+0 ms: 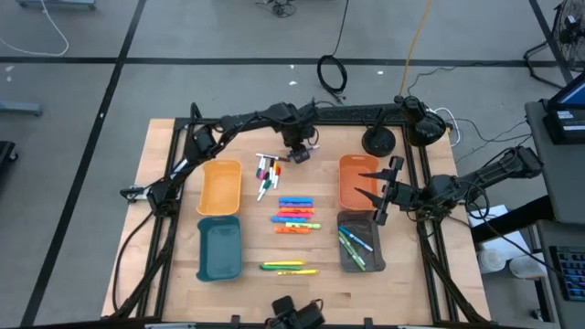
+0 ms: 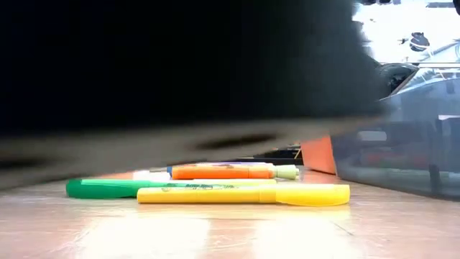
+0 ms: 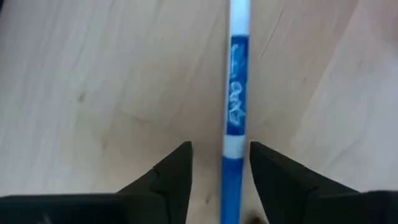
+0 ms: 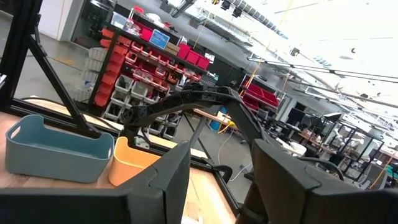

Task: Pick & Place Markers
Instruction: Put the blue dry erase marker into the black bin

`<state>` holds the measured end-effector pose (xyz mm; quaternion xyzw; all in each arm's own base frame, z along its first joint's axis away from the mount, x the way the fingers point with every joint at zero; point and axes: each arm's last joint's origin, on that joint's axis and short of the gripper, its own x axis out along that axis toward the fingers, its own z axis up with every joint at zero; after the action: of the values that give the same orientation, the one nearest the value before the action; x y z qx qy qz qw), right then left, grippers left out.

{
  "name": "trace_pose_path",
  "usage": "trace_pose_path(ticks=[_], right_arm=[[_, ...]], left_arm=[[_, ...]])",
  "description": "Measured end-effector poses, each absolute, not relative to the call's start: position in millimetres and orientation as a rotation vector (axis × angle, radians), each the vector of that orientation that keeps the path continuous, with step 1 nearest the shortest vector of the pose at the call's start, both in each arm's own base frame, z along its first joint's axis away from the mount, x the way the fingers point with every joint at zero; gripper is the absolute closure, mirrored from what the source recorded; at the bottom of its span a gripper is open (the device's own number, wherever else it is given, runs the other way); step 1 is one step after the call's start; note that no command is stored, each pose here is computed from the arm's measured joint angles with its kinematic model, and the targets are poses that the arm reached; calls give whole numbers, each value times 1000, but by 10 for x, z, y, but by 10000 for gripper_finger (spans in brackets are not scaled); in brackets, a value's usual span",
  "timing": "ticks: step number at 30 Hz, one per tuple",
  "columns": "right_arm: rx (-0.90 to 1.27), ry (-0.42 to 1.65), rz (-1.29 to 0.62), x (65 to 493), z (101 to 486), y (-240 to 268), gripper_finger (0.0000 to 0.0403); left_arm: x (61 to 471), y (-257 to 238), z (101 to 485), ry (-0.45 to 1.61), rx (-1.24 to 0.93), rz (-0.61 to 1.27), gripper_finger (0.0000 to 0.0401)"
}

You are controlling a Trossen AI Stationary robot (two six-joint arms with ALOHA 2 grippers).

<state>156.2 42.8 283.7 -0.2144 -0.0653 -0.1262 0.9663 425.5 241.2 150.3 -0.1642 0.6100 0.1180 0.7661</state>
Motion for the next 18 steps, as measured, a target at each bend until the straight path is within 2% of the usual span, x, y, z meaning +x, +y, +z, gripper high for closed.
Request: trace_pose_path(ticks=[4,10,18], right_arm=[[-434,-133,-255,1562,2838,429,243],[-432,-135,-256,1561,2841,428,243],[-432,-135,-256,1561,2840,429,243]], left_arm=[[4217,2358,1496,1409,-291,252,266],[4195,2370,1494,1430,-273,264,308],[4210,2335,1495,1464,-172,259,322]])
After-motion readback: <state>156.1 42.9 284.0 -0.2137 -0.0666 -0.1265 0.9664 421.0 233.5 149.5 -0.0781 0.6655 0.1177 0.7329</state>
